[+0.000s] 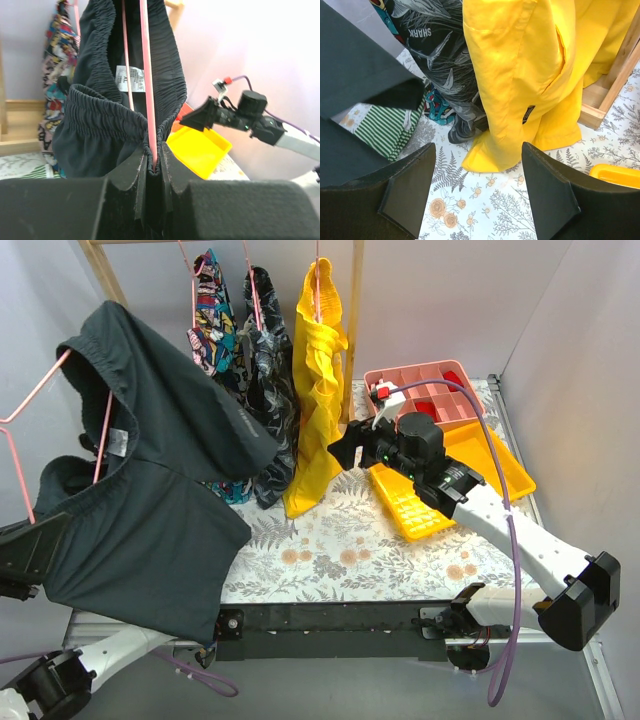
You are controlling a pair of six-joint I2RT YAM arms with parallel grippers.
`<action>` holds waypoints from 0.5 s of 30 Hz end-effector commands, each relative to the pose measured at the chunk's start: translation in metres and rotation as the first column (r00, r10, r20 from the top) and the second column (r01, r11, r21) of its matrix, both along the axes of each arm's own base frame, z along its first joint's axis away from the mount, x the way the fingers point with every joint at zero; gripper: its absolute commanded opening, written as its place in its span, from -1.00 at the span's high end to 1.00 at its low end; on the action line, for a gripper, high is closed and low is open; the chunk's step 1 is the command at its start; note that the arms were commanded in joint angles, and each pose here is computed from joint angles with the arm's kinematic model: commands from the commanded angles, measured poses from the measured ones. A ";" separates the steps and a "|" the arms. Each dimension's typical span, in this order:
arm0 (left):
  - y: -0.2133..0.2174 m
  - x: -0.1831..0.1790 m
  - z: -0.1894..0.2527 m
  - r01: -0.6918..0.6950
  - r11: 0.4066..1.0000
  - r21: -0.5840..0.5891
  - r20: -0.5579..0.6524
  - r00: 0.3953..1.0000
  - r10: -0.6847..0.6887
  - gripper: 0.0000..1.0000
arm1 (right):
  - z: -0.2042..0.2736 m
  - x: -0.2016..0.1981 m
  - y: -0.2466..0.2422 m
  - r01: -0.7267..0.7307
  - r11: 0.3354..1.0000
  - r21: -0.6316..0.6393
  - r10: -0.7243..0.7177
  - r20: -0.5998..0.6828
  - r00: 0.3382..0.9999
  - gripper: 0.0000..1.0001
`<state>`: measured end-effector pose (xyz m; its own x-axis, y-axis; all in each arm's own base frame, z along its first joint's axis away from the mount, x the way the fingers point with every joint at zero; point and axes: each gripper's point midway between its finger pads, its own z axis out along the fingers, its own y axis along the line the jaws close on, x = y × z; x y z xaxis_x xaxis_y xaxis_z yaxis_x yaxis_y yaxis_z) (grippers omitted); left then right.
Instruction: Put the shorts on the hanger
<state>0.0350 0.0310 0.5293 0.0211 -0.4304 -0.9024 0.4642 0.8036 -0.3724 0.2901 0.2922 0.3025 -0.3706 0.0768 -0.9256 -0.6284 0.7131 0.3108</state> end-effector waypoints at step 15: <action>0.032 0.006 0.008 -0.195 0.980 -0.026 0.043 0.980 0.196 1.00 | 0.001 0.003 0.002 0.005 1.000 0.019 -0.006 0.046 0.999 -0.52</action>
